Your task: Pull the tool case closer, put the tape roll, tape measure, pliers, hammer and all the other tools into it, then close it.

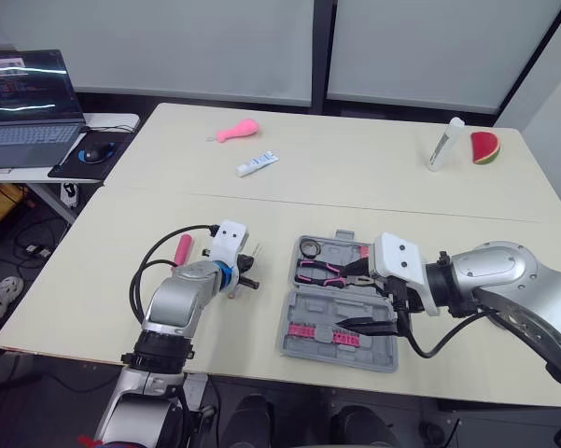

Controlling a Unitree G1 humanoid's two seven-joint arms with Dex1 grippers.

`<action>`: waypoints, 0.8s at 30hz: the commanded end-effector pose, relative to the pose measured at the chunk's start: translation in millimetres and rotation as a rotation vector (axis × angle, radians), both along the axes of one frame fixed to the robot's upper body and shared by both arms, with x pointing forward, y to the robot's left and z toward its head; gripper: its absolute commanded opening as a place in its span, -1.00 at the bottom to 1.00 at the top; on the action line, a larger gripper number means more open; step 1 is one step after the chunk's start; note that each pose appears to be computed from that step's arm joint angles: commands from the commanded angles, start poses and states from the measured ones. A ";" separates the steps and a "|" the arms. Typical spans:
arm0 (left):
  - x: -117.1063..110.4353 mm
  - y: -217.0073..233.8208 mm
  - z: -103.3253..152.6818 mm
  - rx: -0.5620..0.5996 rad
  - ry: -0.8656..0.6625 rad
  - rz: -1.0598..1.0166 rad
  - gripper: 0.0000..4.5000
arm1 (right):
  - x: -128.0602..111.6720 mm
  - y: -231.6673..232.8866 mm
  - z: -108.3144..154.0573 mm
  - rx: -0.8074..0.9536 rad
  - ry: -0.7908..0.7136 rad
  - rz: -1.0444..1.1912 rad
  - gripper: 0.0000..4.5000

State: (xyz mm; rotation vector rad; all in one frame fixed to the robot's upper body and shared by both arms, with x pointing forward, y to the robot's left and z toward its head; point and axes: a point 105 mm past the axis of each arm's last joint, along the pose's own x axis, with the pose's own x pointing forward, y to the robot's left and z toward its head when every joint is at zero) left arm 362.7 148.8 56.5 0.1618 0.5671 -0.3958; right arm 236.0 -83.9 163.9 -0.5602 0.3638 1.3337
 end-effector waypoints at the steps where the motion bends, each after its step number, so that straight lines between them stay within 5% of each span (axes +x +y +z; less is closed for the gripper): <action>1: 0.4 2.9 -7.8 0.027 -0.005 -0.027 -0.98 | -2.9 3.0 6.7 0.007 -0.040 0.016 1.00; 3: -1.0 6.3 -6.4 0.019 -0.005 -0.026 -0.98 | -3.1 3.0 6.6 0.008 -0.040 0.013 1.00; 6: -4.4 9.6 1.5 -0.007 -0.021 -0.045 -0.65 | -2.9 3.5 6.9 0.012 -0.043 0.008 1.00; 18: -15.7 37.0 56.2 -0.030 -0.100 -0.212 0.99 | -3.1 8.8 12.6 0.060 -0.083 -0.031 1.00; 24: -25.4 38.5 55.7 -0.073 -0.061 -0.360 0.99 | -3.7 14.2 9.4 0.100 -0.104 -0.073 1.00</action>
